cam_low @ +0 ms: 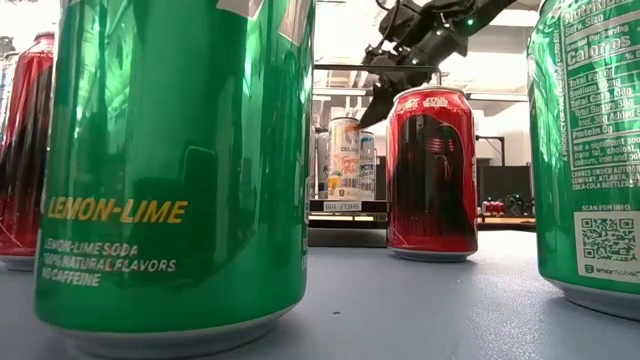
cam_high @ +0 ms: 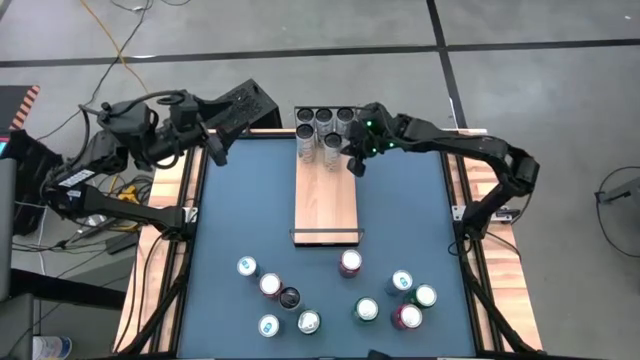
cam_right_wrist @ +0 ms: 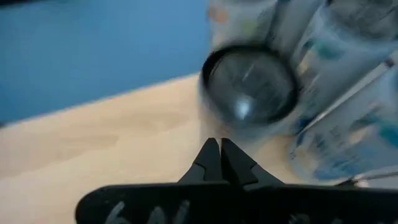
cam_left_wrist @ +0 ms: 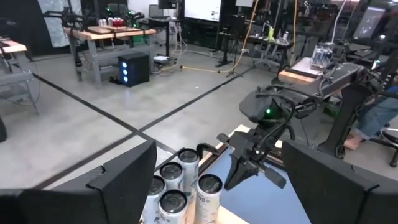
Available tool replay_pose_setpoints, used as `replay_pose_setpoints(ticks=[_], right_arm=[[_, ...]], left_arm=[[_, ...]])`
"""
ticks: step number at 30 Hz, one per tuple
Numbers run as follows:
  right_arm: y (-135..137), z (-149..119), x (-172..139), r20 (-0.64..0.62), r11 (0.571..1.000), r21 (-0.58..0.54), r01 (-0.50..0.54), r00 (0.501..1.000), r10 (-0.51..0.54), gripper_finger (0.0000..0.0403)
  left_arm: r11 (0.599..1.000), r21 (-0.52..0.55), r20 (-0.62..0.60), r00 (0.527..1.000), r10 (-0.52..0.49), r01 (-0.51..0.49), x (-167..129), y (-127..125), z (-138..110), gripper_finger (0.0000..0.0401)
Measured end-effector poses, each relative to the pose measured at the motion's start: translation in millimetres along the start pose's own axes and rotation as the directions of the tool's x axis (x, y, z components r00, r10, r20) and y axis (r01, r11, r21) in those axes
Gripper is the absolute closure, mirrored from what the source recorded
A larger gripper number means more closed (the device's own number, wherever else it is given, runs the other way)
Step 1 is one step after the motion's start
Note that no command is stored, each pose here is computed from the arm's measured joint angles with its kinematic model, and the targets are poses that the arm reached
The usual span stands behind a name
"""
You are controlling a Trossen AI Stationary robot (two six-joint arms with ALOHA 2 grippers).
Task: Place canned beverage on shelf
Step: Put the right white yellow soda can on the shelf aligned with the other white yellow soda can
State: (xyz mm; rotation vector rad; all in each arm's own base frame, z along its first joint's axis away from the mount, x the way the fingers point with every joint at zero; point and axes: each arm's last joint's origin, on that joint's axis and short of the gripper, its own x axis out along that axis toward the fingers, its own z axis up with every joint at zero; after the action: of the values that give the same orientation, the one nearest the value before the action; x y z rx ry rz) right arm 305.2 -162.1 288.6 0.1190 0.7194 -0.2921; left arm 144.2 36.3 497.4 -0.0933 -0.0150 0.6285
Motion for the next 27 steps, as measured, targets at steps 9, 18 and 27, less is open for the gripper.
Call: replay_pose_setpoints(ticks=[9,18,27], right_arm=[[0.1,0.9,28.5,0.028,0.999,0.031,0.015,0.999,-0.016,0.0403],[-3.0,1.3,45.3,0.019,0.997,0.062,0.040,0.999,-0.042,0.0403],[-2.9,15.2,38.2,0.046,0.994,0.082,0.066,0.996,-0.070,0.0403]], left_arm=[[0.999,0.049,-0.001,1.000,0.010,-0.010,4.3,9.8,0.8,0.0069],[0.998,0.064,-0.034,0.999,0.020,-0.018,6.7,16.8,-1.9,0.0069],[0.997,0.074,-0.069,0.997,0.019,-0.013,7.7,20.2,-5.0,0.0069]])
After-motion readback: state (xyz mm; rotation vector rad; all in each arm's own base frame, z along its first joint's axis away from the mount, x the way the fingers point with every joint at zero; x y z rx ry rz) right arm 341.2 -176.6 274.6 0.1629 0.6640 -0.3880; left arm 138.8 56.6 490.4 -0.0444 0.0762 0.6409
